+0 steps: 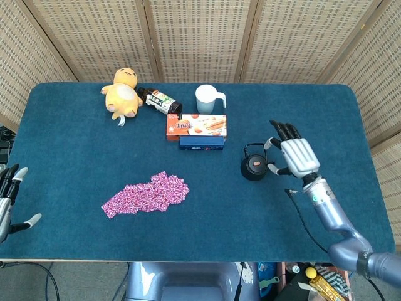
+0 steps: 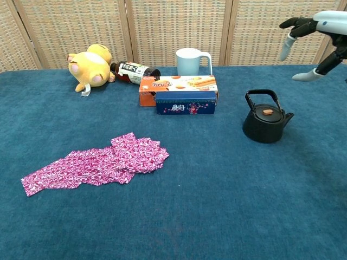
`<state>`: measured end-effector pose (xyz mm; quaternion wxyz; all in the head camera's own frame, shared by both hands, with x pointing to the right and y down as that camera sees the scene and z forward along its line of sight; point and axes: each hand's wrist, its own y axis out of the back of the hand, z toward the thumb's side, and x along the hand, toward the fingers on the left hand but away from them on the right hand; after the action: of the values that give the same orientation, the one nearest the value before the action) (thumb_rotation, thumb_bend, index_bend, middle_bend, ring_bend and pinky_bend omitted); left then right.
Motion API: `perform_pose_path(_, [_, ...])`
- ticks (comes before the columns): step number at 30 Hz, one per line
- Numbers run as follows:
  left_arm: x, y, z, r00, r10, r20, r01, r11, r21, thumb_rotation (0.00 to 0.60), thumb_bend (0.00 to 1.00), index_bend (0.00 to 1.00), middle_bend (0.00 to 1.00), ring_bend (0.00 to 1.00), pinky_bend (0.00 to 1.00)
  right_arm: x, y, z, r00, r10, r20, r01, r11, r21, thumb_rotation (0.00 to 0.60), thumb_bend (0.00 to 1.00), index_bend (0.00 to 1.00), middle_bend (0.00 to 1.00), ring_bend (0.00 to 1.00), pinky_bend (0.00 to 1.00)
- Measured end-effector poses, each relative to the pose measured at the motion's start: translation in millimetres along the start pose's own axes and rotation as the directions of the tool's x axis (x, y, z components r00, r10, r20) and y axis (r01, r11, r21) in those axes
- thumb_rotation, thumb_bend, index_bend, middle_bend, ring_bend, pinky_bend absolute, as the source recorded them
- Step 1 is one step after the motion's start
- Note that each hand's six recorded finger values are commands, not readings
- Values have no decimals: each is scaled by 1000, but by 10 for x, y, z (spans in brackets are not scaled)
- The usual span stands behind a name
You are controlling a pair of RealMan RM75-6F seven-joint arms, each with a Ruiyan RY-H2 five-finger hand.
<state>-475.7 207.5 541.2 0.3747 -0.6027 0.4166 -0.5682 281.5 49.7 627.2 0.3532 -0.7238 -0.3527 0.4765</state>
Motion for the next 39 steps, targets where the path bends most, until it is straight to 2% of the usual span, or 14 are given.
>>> perform_pose_path(6, [26,-24,-7,1000,-10,-2,10,1000,-5,600,32,0,0,0,0,-219,-215,97,998,54,44,-55,998,7,600,505,488,0,0,0])
perform_pose_path(14, [44,-26,-24,1000,-14,-5,14,1000,-12,600,32,0,0,0,0,-321,-452,6,988,104,111,-104,995,-2,600,521,489,0,0,0])
perform_pose_path(26, [59,-43,-23,1000,-20,-6,20,1000,-8,600,31,0,0,0,0,-358,-727,-38,977,154,144,-159,987,19,600,550,500,0,0,0])
perform_pose_path(39, [63,-57,-23,1000,-25,-8,25,1000,-8,600,32,0,0,0,0,-395,-857,-49,974,165,152,-175,983,53,600,550,500,0,0,0])
